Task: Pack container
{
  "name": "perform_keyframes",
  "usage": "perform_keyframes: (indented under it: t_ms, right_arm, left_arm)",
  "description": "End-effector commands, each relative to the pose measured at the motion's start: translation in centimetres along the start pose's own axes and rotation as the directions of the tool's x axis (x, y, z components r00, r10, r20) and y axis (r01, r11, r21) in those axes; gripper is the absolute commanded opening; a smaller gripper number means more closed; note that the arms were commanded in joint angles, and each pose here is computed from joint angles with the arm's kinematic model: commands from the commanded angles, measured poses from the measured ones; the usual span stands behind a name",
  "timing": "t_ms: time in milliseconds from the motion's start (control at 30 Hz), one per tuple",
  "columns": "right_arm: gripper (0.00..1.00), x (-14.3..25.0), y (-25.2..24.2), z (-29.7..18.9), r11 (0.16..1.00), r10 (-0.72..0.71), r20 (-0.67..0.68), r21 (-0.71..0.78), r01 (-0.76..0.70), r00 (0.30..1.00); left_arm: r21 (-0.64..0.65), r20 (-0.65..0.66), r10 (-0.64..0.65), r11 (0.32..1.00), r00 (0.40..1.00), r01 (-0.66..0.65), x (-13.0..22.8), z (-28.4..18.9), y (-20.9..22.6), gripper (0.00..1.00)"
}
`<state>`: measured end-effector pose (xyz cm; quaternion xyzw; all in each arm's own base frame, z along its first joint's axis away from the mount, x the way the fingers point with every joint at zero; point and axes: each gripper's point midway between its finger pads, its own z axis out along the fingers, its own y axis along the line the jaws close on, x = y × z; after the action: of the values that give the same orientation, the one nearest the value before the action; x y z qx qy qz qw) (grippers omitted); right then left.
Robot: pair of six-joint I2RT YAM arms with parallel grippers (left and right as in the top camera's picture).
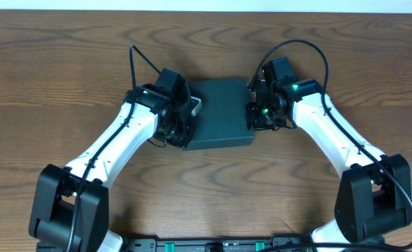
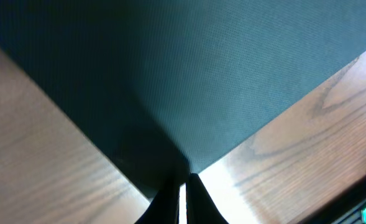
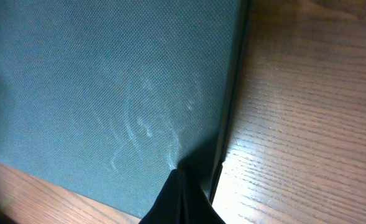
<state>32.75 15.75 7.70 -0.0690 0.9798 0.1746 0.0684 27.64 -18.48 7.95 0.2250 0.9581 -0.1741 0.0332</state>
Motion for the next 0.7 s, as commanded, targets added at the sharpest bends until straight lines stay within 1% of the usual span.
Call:
perform_keyframes:
  t_ms: [0,133,200,267,300,333,400,433,467,533,567,667]
  right_arm:
    - [0.01,1.2,0.1,0.6,1.0,-0.017,-0.041,-0.013,0.017,0.999]
    - [0.01,-0.2,1.2,-3.5,0.996,-0.083,0.079,-0.017,0.084,0.993]
    - [0.01,-1.0,1.5,-6.3,0.993,-0.12,0.163,0.017,0.119,0.979]
    - [0.01,-1.7,1.6,-9.6,0.986,-0.165,0.253,0.077,0.151,0.953]
    - [0.01,-2.0,1.6,-11.5,0.98,-0.191,0.305,0.114,0.163,0.933]
    - [0.01,-2.1,1.6,-13.2,0.974,-0.214,0.348,0.147,0.172,0.913]
    - [0.01,-2.2,1.8,-17.1,0.953,-0.285,0.435,0.219,0.207,0.854]
    - [0.01,-2.0,2.0,-19.5,0.939,-0.329,0.486,0.261,0.224,0.81]
    - [0.01,-1.7,2.2,-22.1,0.923,-0.368,0.54,0.308,0.23,0.757]
    - [0.01,-1.1,2.5,-25.0,0.91,-0.401,0.597,0.348,0.226,0.695]
    - [0.01,-0.5,2.6,-26.7,0.904,-0.415,0.628,0.368,0.219,0.658]
    - [0.01,1.8,3.2,-31.5,0.892,-0.445,0.714,0.406,0.199,0.54]
  left_arm:
    - [-0.032,0.035,-0.048,0.998,0.998,0.049,-0.5,-2.0,0.1,0.06]
    - [-0.044,0.181,-0.046,0.998,0.982,0.055,-1.9,-8.0,-0.8,0.07]
    - [-0.075,0.261,-0.052,0.994,0.964,0.074,-1.8,-11.7,-0.7,0.16]
    - [-0.134,0.33,-0.054,0.986,0.942,0.103,-1.0,-15.2,0.0,0.17]
    - [-0.173,0.365,-0.057,0.977,0.929,0.128,-0.2,-17.1,0.6,0.22]
    - [-0.211,0.394,-0.062,0.965,0.917,0.155,0.6,-18.6,1.2,0.24]
    - [-0.289,0.455,-0.07,0.931,0.888,0.221,2.6,-21.7,2.5,0.25]
    - [-0.332,0.493,-0.07,0.906,0.867,0.262,3.8,-23.3,3.3,0.29]
    - [-0.383,0.544,-0.066,0.868,0.837,0.317,5.3,-25.3,4.3,0.3]
    - [-0.42,0.6,-0.054,0.828,0.799,0.371,6.8,-27.4,4.9,0.33]
    - [-0.437,0.631,-0.042,0.805,0.775,0.4,7.7,-28.6,5.1,0.37]
    - [-0.472,0.715,0.005,0.742,0.699,0.477,10.6,-31.8,5.2,0.45]
